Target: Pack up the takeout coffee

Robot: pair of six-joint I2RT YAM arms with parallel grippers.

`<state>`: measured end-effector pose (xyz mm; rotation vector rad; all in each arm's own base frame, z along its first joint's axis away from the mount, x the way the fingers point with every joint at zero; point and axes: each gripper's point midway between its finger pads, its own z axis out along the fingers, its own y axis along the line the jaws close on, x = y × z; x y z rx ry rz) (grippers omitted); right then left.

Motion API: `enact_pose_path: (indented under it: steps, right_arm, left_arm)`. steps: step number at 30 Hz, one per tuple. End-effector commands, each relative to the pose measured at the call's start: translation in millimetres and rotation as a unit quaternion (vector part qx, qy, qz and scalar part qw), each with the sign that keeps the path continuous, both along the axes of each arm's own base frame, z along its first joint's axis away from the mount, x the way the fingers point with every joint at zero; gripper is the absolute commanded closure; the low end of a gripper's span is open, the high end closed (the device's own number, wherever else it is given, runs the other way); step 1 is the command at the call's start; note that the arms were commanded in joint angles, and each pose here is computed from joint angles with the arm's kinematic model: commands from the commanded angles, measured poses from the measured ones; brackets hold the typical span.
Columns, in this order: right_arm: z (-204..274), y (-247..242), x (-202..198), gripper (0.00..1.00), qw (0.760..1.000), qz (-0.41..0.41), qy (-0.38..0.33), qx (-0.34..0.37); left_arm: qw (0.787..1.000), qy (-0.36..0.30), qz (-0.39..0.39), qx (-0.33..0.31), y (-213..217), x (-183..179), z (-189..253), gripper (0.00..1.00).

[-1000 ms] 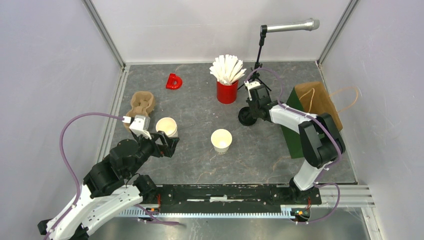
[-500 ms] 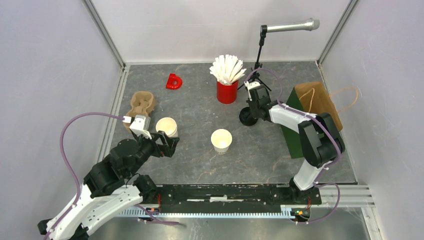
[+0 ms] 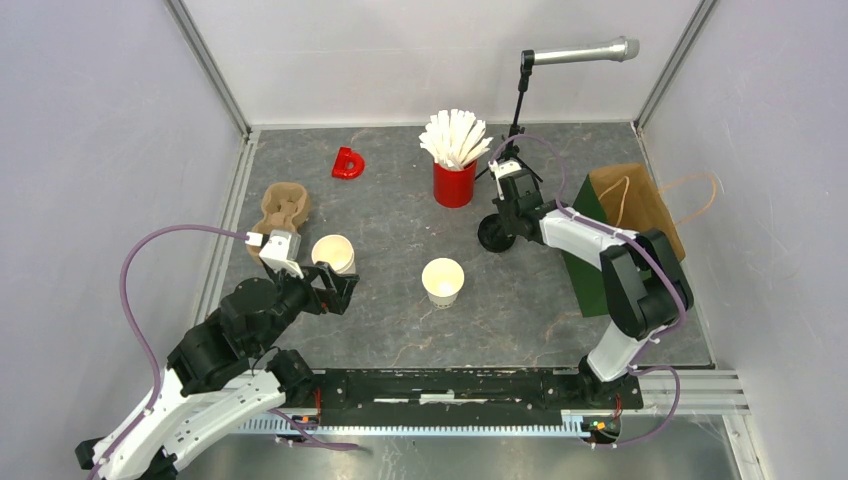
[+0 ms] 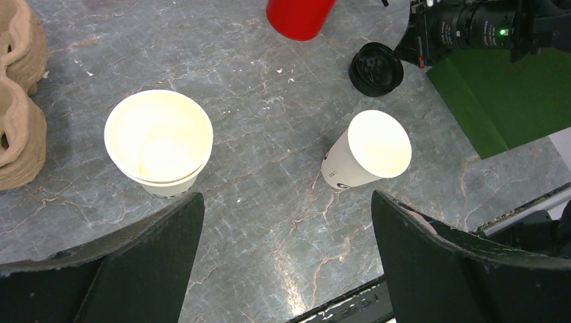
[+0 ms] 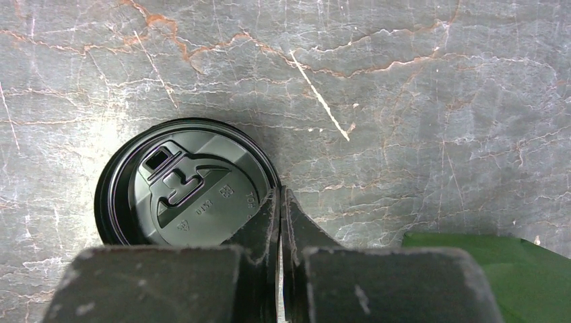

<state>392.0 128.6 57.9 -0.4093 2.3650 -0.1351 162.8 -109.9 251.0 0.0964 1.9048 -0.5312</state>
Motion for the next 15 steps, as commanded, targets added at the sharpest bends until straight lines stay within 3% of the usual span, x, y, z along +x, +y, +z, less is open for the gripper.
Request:
enact_pose_path:
  steps: [1,15]
  right_arm:
    - [30.4,6.3,11.1,1.0,0.999,0.001,-0.044,0.017]
    - [54.6,8.0,11.8,1.0,0.997,-0.004,-0.067,0.036]
  left_arm:
    - [1.0,-0.001,0.005,-0.008,-1.8,2.3,2.3,0.0]
    - [1.0,-0.001,0.005,-0.009,-1.7,2.3,2.5,0.0]
